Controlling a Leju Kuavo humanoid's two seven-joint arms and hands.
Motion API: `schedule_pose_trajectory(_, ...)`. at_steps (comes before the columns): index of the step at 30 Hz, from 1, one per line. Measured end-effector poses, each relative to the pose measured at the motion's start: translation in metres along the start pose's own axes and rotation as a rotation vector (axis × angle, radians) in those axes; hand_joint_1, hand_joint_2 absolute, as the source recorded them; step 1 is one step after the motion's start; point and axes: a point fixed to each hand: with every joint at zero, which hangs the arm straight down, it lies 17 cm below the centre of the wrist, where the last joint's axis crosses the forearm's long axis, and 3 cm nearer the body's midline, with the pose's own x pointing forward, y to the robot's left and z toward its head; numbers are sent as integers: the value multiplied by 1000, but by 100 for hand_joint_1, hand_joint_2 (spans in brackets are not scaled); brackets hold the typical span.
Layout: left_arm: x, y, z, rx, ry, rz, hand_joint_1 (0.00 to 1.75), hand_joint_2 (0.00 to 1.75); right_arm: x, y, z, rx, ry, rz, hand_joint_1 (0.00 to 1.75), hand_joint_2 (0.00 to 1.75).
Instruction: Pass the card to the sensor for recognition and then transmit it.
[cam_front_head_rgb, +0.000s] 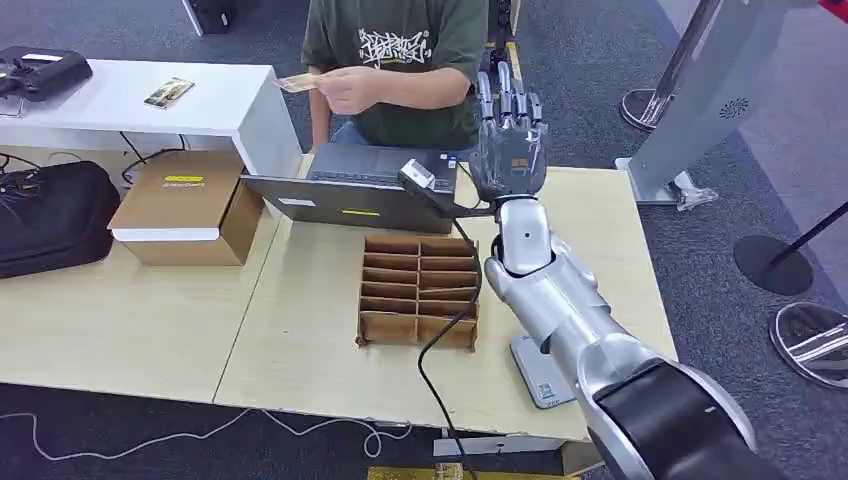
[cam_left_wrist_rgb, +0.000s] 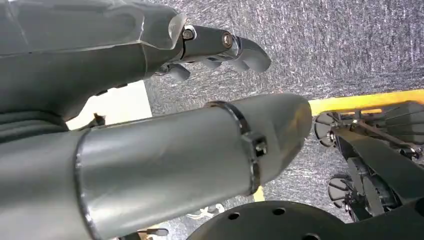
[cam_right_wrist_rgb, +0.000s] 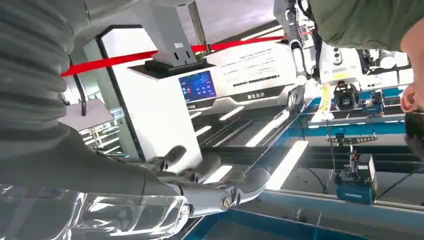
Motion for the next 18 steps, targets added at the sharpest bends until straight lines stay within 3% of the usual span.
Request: schedule_pose_trajectory(18, 2, 0, 0, 0, -3, -3, 0, 0, 0, 4, 9, 4, 13, -22, 0, 175)
